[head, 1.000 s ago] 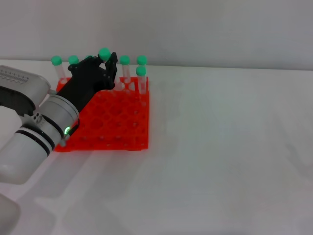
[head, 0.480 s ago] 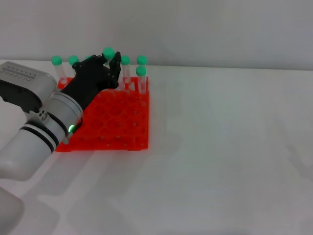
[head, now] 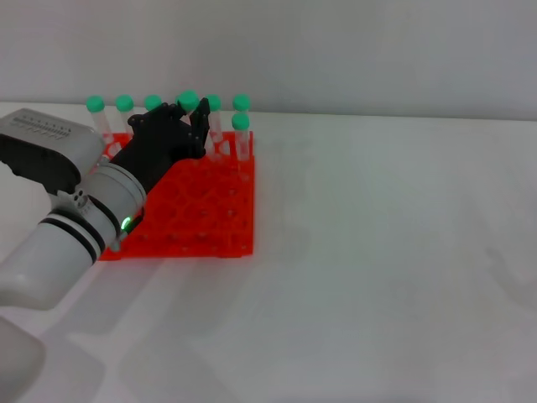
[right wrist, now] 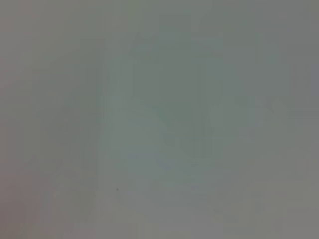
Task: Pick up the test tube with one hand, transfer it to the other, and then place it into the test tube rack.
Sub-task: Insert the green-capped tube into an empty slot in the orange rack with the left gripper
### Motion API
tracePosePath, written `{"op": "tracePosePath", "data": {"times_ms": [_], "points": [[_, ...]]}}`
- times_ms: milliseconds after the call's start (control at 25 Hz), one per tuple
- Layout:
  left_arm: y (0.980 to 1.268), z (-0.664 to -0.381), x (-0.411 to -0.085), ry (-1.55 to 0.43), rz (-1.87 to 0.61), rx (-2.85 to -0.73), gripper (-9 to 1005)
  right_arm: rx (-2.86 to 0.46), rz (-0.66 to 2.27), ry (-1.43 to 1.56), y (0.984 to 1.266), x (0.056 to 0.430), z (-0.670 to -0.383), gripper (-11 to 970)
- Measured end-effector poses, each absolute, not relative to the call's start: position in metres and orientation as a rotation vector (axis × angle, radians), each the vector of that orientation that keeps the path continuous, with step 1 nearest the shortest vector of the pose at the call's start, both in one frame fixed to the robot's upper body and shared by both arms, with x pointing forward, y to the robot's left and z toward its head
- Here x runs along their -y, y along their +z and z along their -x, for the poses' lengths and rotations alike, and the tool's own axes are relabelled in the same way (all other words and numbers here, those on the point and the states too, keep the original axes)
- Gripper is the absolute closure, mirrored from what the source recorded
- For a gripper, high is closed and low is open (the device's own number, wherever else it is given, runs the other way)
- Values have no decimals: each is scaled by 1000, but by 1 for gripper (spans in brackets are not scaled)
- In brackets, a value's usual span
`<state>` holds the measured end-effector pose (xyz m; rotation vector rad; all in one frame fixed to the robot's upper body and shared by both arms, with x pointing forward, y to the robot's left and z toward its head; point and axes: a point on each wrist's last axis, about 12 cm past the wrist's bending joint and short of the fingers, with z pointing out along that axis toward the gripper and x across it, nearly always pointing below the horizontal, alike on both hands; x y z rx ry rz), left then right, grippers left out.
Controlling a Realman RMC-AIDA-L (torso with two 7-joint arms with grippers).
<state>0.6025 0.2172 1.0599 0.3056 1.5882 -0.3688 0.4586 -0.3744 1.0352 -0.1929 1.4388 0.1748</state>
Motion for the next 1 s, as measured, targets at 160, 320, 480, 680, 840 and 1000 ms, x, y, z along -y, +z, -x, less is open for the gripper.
{"op": "tracePosePath", "data": {"times_ms": [160,320,480,680,840,1000], "points": [[1060,-605,-216,-366,-309,-1597,746,-1431,195,179,1036,374,-459,87],[1059,-607,-215,-358,-310,-1619,744,-1421,199,184,1038,373,-460,87],[1059,-610,-213,-355,-308,-1644,742,-1419,201,186,1038,372,-461,87],[1058,-614,-211,-353,-300,-1676,740,-1419,201,189,1038,371,-462,87],[1058,-616,-210,-349,-305,-1693,738,-1418,200,191,1038,371,-461,87],[1054,-616,-209,-336,-315,-1724,736,-1413,200,195,1038,371,-461,87]]}}
